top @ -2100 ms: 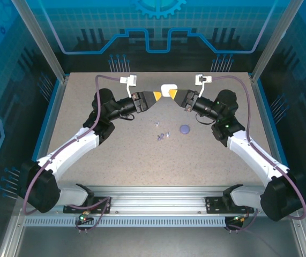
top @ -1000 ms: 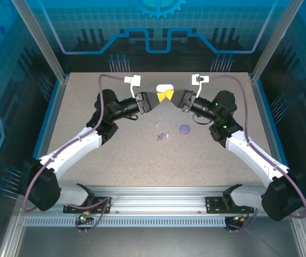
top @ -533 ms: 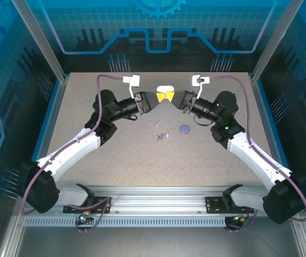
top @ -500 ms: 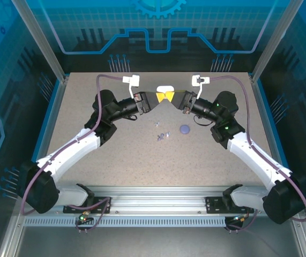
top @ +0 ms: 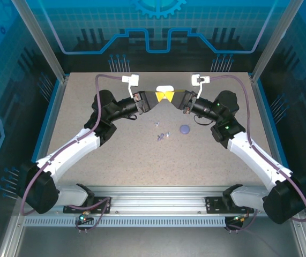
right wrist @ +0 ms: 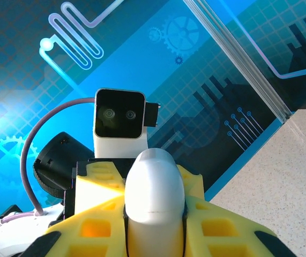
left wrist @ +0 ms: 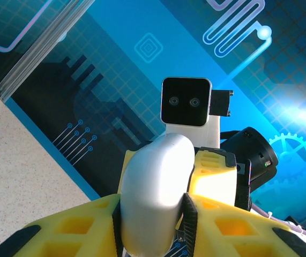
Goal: Insert the wireless bluetooth earbuds into the charging case
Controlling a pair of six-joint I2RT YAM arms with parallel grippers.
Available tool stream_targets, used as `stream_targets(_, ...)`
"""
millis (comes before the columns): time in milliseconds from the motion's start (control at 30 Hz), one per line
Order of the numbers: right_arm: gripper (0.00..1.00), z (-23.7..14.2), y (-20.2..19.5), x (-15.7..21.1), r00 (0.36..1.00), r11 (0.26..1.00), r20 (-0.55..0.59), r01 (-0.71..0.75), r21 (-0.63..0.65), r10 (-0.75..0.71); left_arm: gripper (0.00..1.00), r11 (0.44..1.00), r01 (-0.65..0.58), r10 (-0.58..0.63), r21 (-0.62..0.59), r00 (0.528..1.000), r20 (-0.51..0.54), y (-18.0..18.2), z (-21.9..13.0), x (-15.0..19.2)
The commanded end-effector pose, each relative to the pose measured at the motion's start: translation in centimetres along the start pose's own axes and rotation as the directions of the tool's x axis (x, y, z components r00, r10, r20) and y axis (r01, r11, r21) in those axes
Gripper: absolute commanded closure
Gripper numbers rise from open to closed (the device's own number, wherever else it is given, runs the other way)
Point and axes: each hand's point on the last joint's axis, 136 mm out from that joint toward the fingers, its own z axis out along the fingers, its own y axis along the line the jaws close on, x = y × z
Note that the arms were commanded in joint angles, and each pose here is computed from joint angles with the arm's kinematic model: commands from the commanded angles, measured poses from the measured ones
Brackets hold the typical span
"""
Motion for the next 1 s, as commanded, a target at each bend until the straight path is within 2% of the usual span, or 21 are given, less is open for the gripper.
stream_targets(0, 0.84, 0.6, 0.6, 0.7, 0.999, 1.000, -0.050, -0.005, -0.019, 0.004, 0.63, 0.990, -0.082, 0.078, 0.115, 0.996, 0.041, -3.9, 0.3, -1.9)
stream_targets(100, 0.84, 0.9, 0.5, 1.0, 0.998, 1.000, -0.066, -0.007, -0.019, 0.006, 0.64, 0.990, -0.076, 0.073, 0.122, 0.997, 0.028, -4.0, 0.5, -1.8)
stream_targets(267, 0.82, 1.1, 0.4, 1.3, 0.997, 1.000, -0.083, -0.001, -0.007, 0.000, 0.80, 0.990, -0.074, 0.073, 0.118, 0.997, 0.015, -3.9, 0.6, -1.5)
stream_targets(333, 0.80, 1.0, 0.4, 1.3, 0.996, 1.000, -0.086, 0.008, 0.007, -0.008, 0.82, 0.992, -0.077, 0.076, 0.097, 0.997, 0.011, -3.6, 0.5, -1.5)
stream_targets(400, 0.75, 0.7, 0.2, 1.3, 0.996, 0.999, -0.087, 0.022, 0.033, -0.019, 0.83, 0.994, -0.083, 0.083, 0.068, 0.997, 0.000, -3.2, 0.4, -1.3)
stream_targets(500, 0.62, 0.1, -0.1, 1.4, 0.995, 0.995, -0.095, 0.051, 0.090, -0.042, 0.83, 0.994, -0.098, 0.099, 0.038, 0.995, -0.021, -2.8, 0.2, -0.8)
stream_targets(567, 0.49, -0.4, -0.1, 1.3, 0.993, 0.990, -0.100, 0.075, 0.122, -0.062, 0.83, 0.994, -0.110, 0.110, 0.012, 0.993, -0.047, -2.4, 0.0, -0.3)
stream_targets(600, 0.47, -0.7, -0.1, 1.2, 0.992, 0.988, -0.100, 0.085, 0.131, -0.072, 0.83, 0.993, -0.117, 0.117, 0.000, 0.992, -0.055, -2.1, -0.1, -0.1)
stream_targets(733, 0.37, -1.6, -0.2, 1.2, 0.988, 0.976, -0.114, 0.121, 0.181, -0.102, 0.83, 0.989, -0.146, 0.143, -0.029, 0.985, -0.097, -1.6, -0.6, 0.9)
stream_targets(967, 0.33, -2.8, 0.0, 1.4, 0.976, 0.959, -0.157, 0.180, 0.220, -0.148, 0.80, 0.963, -0.264, 0.252, -0.059, 0.954, -0.160, -0.8, -1.6, 2.3)
